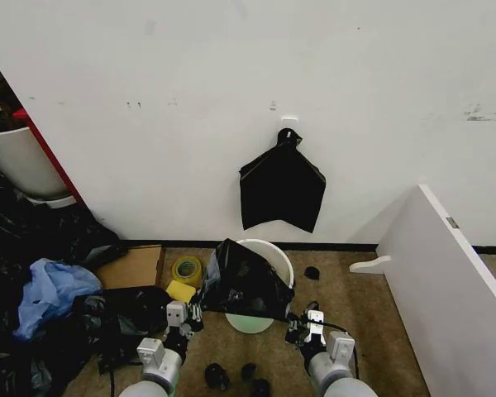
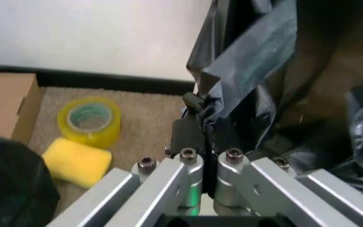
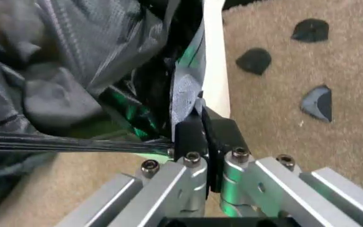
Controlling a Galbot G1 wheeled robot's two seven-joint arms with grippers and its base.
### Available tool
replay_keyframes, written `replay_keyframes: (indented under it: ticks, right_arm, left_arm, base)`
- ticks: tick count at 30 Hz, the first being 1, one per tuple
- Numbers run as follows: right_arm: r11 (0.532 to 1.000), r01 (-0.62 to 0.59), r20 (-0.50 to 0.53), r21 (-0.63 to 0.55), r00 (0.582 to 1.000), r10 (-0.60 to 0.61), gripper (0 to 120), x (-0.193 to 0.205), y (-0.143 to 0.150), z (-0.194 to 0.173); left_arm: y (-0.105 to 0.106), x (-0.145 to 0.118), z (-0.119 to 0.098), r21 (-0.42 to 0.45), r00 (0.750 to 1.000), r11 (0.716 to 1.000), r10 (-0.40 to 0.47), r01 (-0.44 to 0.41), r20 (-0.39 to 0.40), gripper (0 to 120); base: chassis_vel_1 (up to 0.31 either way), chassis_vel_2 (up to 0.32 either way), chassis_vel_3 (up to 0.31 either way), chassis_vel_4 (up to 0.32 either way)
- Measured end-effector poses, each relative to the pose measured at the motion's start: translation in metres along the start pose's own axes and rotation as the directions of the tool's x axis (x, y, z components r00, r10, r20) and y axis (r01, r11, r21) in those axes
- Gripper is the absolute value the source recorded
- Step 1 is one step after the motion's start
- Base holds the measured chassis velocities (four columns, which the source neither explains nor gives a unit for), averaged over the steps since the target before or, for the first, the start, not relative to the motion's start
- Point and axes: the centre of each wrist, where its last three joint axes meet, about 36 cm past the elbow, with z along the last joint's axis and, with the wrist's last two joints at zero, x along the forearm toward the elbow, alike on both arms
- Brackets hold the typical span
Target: Place the garbage bag over the trash bin.
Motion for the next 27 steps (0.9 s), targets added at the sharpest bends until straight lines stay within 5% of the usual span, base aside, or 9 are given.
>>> replay_keyframes:
  ticks: [17,27]
  right_arm:
    - [1.000,-0.024,-0.047,0.020,0.999,0.024,0,-0.041,-0.006,0.008]
    - [1.000,-0.003,-0.007,0.012,1.000,0.003,0,-0.040,-0.008,0.007]
  left_arm:
    - [0.019,-0.058,0.023,-0.076,0.994,0.995,-0.068,0.062,-0.083,0]
    - [0.020,-0.063,0.009,-0.055,0.996,0.996,-0.073,0.071,-0.048,0]
  base:
    - [0.000,0.000,0.000,0.000]
    - [0.000,0.000,0.000,0.000]
